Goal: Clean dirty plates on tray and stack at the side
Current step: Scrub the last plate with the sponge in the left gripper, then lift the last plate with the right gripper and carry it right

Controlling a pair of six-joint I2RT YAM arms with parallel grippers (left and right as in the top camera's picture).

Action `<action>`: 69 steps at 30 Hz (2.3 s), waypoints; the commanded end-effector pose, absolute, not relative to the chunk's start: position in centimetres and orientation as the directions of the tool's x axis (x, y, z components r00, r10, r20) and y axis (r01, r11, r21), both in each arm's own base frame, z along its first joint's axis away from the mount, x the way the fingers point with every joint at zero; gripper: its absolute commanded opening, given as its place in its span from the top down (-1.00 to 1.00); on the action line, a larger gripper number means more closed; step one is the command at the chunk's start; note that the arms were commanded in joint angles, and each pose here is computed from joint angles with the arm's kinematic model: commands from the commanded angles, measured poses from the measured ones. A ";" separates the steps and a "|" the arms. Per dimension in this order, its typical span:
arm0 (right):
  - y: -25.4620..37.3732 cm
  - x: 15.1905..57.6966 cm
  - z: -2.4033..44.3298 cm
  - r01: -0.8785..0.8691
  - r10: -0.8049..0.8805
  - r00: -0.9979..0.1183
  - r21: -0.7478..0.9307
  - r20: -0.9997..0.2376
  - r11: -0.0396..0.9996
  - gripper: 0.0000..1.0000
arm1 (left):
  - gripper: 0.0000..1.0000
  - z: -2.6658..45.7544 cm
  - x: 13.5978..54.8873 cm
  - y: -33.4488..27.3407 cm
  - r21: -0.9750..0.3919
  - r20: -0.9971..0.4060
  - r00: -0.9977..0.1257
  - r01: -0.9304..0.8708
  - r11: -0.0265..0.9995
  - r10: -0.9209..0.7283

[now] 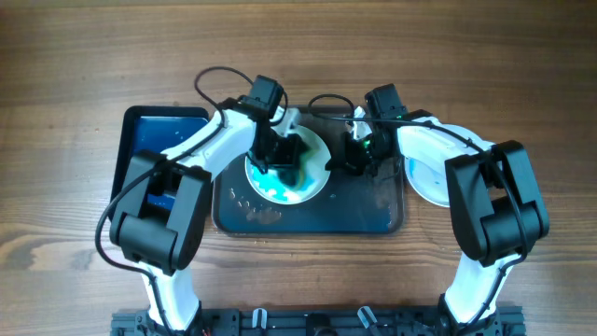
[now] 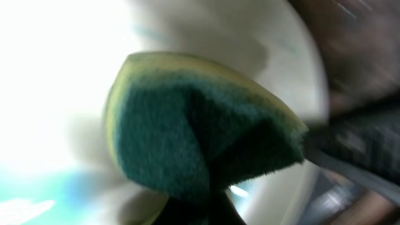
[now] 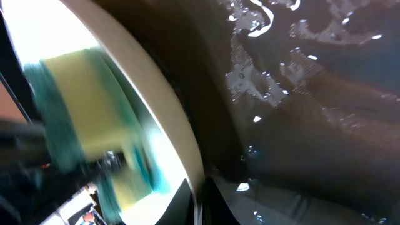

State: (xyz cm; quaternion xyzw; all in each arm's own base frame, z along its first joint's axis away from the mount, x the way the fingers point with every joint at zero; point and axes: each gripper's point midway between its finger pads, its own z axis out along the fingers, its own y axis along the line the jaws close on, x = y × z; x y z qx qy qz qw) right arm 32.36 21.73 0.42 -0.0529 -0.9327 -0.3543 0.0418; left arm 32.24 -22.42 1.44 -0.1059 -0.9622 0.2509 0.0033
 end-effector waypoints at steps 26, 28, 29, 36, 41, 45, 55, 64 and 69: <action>21.7 31.6 -0.6 0.142 0.068 -0.988 0.642 0.138 0.754 0.91 | 0.92 -0.6 30.0 -17.3 -0.308 0.089 -0.964 0.214 0.927 0.252; 21.7 31.6 -0.6 0.142 0.068 -0.988 0.642 0.138 0.754 0.91 | 0.92 0.7 29.1 -20.1 -0.488 0.047 -0.930 0.297 0.821 0.364; 21.7 31.6 -0.6 0.142 0.068 -0.988 0.642 0.138 0.754 0.91 | 0.92 1.3 28.9 -21.1 -0.548 0.016 -0.916 0.327 0.770 0.401; 21.7 31.6 -0.6 0.142 0.068 -0.988 0.642 0.139 0.754 0.91 | 0.92 1.0 33.8 -21.8 -0.478 -0.180 -0.913 0.406 0.779 0.365; 21.7 31.6 -0.6 0.142 0.068 -0.988 0.641 0.138 0.754 0.91 | 0.92 -0.5 39.5 -15.8 -0.101 -0.269 -0.954 0.164 0.981 0.132; 21.6 31.6 -0.7 0.142 0.071 -0.988 0.636 0.136 0.758 0.91 | 0.92 0.0 40.2 -9.7 0.182 -0.326 -0.945 -0.096 0.979 -0.032; 21.1 31.7 -1.2 0.166 0.104 -0.985 0.595 0.138 0.787 0.91 | 0.92 3.4 38.9 -8.3 0.278 -0.227 -0.973 -0.105 0.955 -0.041; 19.3 32.3 1.7 0.128 0.156 -0.987 0.403 -0.037 0.906 0.91 | 0.92 7.7 39.2 -11.9 0.104 -0.160 -0.986 -0.068 0.992 -0.051; 15.2 32.0 5.4 0.098 0.141 -0.974 0.229 -0.178 0.968 0.91 | 0.92 7.7 38.8 -11.7 0.109 -0.148 -0.988 -0.067 0.992 -0.050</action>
